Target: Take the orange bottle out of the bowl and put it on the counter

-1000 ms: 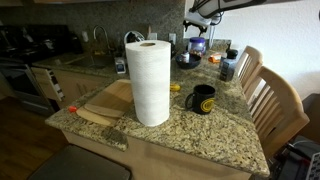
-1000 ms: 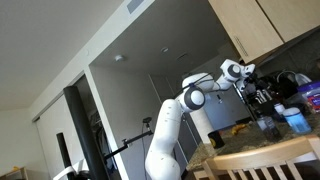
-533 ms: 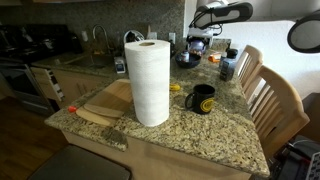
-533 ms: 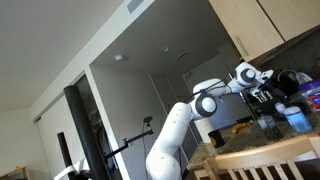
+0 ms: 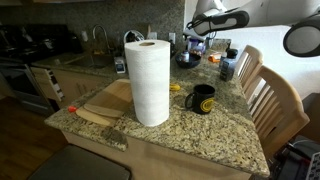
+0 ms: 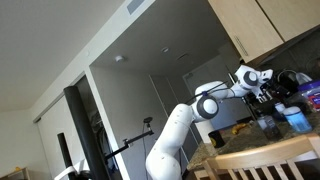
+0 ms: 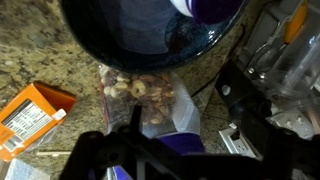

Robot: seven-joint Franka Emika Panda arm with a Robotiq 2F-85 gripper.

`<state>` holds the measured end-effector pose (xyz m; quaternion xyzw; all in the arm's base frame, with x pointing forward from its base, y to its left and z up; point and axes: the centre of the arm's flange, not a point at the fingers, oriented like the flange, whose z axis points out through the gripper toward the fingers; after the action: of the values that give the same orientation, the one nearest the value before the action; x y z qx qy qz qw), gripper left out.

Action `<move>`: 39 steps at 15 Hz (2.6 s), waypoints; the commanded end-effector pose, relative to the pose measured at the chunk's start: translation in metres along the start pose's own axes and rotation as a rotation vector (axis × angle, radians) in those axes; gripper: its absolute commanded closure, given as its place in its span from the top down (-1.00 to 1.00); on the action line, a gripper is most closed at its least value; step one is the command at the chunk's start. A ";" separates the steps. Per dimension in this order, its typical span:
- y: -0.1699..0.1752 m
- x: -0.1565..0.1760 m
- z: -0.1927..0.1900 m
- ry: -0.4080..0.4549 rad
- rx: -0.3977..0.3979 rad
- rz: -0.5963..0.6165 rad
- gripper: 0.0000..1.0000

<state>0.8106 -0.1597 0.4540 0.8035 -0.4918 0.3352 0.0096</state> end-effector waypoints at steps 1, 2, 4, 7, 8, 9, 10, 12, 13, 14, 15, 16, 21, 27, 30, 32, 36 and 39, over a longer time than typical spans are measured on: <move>0.004 -0.007 0.004 -0.061 0.072 -0.006 1.00; 0.005 -0.009 0.004 -0.115 0.094 -0.026 1.00; -0.006 -0.012 0.006 -0.083 0.075 -0.011 1.00; -0.007 -0.014 0.004 -0.150 0.105 -0.034 1.00; -0.007 -0.014 0.006 -0.182 0.111 -0.045 1.00; -0.008 -0.014 0.004 -0.215 0.114 -0.057 1.00; -0.009 -0.016 0.003 -0.254 0.101 -0.076 1.00; -0.011 -0.026 0.006 -0.212 0.105 -0.064 1.00; -0.011 -0.027 0.006 -0.219 0.105 -0.068 1.00; -0.011 -0.027 0.006 -0.218 0.105 -0.067 1.00; -0.011 -0.028 0.006 -0.218 0.106 -0.067 1.00; -0.012 -0.028 0.005 -0.218 0.106 -0.067 1.00; -0.010 -0.028 0.003 -0.305 0.037 -0.115 1.00; -0.009 -0.033 0.007 -0.318 0.062 -0.101 1.00; -0.009 -0.036 0.006 -0.394 0.058 -0.113 1.00; -0.009 -0.046 0.009 -0.349 0.047 -0.104 1.00; -0.010 -0.047 0.009 -0.350 0.047 -0.106 1.00; -0.009 -0.043 0.007 -0.267 -0.043 -0.211 1.00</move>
<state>0.8092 -0.1217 0.4239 0.8776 -0.4284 0.2084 -0.0540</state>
